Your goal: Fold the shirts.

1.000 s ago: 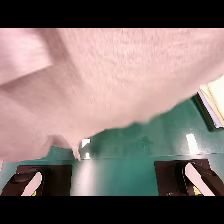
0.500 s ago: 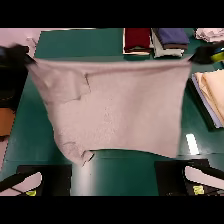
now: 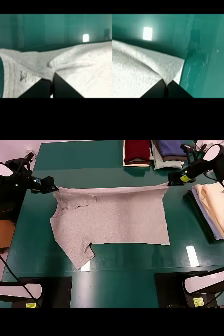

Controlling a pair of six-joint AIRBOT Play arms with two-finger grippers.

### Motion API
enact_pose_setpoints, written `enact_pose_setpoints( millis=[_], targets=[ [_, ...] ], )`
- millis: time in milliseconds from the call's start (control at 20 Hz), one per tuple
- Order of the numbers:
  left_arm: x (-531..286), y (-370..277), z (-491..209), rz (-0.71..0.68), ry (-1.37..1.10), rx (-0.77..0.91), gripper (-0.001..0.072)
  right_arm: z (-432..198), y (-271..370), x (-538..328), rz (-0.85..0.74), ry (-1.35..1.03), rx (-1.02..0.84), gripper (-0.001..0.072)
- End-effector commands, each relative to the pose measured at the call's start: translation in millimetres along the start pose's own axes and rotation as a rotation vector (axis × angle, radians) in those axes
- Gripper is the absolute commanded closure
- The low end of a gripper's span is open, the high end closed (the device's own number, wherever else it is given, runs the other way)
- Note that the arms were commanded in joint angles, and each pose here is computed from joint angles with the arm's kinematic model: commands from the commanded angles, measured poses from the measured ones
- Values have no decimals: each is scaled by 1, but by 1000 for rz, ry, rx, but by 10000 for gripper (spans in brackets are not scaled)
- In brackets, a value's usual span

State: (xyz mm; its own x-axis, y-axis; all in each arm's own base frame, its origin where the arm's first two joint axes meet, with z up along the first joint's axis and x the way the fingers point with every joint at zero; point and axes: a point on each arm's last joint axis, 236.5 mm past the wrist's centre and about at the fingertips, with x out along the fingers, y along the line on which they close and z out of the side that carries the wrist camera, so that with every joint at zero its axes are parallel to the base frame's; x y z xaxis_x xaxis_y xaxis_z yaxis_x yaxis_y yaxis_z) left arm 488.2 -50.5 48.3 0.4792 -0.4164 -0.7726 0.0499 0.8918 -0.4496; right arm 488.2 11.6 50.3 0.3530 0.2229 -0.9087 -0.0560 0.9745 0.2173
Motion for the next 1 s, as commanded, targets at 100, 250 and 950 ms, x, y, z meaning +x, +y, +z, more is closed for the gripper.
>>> enact_pose_setpoints(
  millis=[100,250,950],
  targets=[
    [7,26,-40,66,156,29,682,-14,0,5,0,61,2,700],
    [20,33,-61,69,198,6,682,-44,0,32,8,144,17,700],
    [-44,60,-120,308,288,-20,162,-67,17,-7,6,90,-3,334]
  ],
)
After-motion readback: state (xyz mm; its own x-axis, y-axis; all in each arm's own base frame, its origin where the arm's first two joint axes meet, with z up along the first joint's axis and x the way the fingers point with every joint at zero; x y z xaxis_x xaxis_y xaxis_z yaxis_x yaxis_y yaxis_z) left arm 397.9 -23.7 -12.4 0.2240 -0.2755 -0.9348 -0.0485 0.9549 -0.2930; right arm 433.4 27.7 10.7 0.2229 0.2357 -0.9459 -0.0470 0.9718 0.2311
